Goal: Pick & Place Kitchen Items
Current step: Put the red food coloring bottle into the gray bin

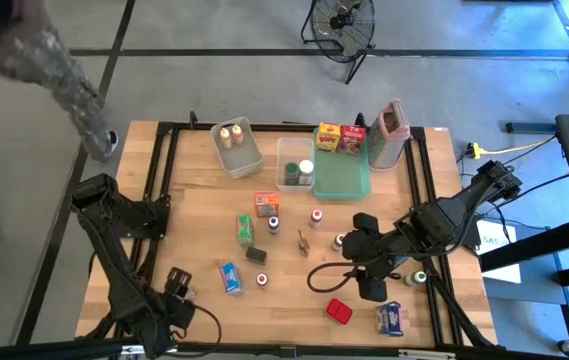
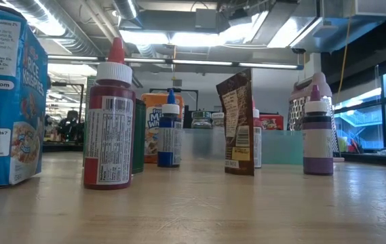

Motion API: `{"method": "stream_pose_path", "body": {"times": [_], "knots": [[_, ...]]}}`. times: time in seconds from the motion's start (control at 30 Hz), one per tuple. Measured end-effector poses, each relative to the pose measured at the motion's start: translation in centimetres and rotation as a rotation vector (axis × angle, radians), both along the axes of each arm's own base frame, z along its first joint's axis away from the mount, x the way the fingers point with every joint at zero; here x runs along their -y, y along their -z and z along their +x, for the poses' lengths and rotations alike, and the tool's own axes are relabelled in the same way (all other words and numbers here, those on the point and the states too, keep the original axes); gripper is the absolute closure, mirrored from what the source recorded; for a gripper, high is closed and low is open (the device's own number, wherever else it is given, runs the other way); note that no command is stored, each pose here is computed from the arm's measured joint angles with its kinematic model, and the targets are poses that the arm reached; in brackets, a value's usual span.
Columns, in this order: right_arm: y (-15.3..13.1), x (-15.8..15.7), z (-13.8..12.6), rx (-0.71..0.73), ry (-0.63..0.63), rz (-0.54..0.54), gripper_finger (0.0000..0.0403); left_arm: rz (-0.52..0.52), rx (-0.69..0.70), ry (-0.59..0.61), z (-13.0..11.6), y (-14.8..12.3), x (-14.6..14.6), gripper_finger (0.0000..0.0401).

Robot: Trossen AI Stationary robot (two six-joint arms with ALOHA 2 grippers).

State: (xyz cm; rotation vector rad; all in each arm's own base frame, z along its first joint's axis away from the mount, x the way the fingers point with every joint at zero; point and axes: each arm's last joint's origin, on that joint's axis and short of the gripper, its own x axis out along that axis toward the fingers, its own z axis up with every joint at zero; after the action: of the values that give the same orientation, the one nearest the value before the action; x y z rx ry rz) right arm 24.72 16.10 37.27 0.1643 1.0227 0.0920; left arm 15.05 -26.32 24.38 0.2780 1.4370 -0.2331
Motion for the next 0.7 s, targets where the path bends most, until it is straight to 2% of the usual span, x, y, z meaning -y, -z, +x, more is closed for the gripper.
{"method": "stream_pose_path", "body": {"times": [0.27,0.7], "knots": [[-0.1,0.0,0.2,0.017,0.008,0.014,0.0164,0.002,0.009,-0.009,-0.7,1.4,-0.1,0.0162],[-0.2,0.8,0.8,0.024,0.041,0.018,0.0165,0.012,0.039,0.006,-0.9,1.3,0.0,0.0162]]}}
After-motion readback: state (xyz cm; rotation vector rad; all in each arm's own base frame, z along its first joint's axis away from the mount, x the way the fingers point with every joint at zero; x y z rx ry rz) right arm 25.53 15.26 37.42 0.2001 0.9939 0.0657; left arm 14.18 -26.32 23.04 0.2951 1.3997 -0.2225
